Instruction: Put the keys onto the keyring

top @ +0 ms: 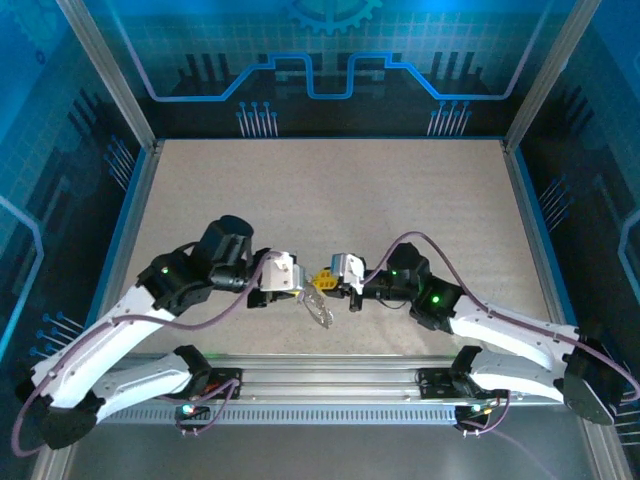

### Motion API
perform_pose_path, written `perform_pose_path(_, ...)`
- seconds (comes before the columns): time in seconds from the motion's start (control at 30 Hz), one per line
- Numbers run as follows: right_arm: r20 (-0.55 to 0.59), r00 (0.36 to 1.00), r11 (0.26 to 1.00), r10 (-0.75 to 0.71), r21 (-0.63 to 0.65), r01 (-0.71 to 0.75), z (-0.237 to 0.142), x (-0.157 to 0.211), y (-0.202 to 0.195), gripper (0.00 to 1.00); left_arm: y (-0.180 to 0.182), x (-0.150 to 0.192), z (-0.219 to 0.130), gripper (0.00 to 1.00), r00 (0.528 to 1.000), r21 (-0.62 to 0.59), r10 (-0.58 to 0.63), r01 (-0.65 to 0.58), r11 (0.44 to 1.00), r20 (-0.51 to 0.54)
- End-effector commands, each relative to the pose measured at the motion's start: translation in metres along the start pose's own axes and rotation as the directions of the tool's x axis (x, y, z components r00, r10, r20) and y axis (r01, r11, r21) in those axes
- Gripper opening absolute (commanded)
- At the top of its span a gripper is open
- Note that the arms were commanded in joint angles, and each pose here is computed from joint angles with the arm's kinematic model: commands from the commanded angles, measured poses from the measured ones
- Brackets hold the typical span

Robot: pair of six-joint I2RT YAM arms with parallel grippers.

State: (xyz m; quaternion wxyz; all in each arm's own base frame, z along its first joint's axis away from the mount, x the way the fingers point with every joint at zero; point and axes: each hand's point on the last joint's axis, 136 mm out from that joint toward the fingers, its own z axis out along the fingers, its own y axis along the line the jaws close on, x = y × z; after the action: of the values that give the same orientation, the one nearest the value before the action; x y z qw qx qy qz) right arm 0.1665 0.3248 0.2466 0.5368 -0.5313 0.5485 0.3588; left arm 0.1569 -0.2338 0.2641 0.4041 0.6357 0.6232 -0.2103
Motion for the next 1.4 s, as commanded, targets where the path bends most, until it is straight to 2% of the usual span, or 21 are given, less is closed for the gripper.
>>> perform_pose_path(0.0,0.178,0.983,0.999,-0.039,0.008,0.038,-0.014,-0.041,-0.001,0.0,-0.001,-0.008,-0.002,0.19,0.996,-0.004,-0.038,0.039,0.999,0.078)
perform_pose_path(0.1,0.196,0.979,0.999,-0.048,0.015,0.046,-0.017,-0.041,-0.001,0.0,0.0,-0.007,0.0,0.22,0.993,-0.017,-0.063,0.065,0.998,0.096)
perform_pose_path(0.27,0.211,0.976,0.999,-0.05,0.015,0.048,-0.018,-0.04,0.001,0.0,0.009,-0.009,0.001,0.38,0.988,-0.083,-0.063,0.075,0.994,0.145)
perform_pose_path(0.37,0.213,0.975,0.998,-0.056,0.019,0.053,-0.019,-0.039,0.001,0.0,0.017,-0.011,-0.003,0.39,0.986,-0.126,-0.065,0.085,0.988,0.157)
perform_pose_path(0.57,0.22,0.974,0.999,-0.049,0.015,0.047,-0.017,-0.038,0.001,0.0,0.017,-0.022,-0.005,0.37,0.976,-0.104,-0.069,0.092,0.99,0.207)
perform_pose_path(0.8,0.227,0.972,0.999,-0.054,0.012,0.052,-0.016,-0.04,0.001,0.0,0.014,-0.023,0.003,0.3,0.975,-0.052,-0.087,0.099,0.994,0.205)
perform_pose_path(1.27,0.223,0.973,0.998,-0.056,0.028,0.051,-0.016,-0.04,-0.002,0.0,0.008,-0.024,0.009,0.31,0.972,0.008,-0.105,0.105,0.994,0.208)
perform_pose_path(1.3,0.225,0.973,0.998,-0.057,0.024,0.053,-0.016,-0.041,-0.001,0.0,0.007,-0.023,0.009,0.28,0.974,0.007,-0.107,0.107,0.994,0.202)
perform_pose_path(1.37,0.228,0.972,0.998,-0.056,0.02,0.053,-0.016,-0.041,0.0,0.0,0.007,-0.021,0.01,0.17,0.975,0.012,-0.111,0.111,0.994,0.192)
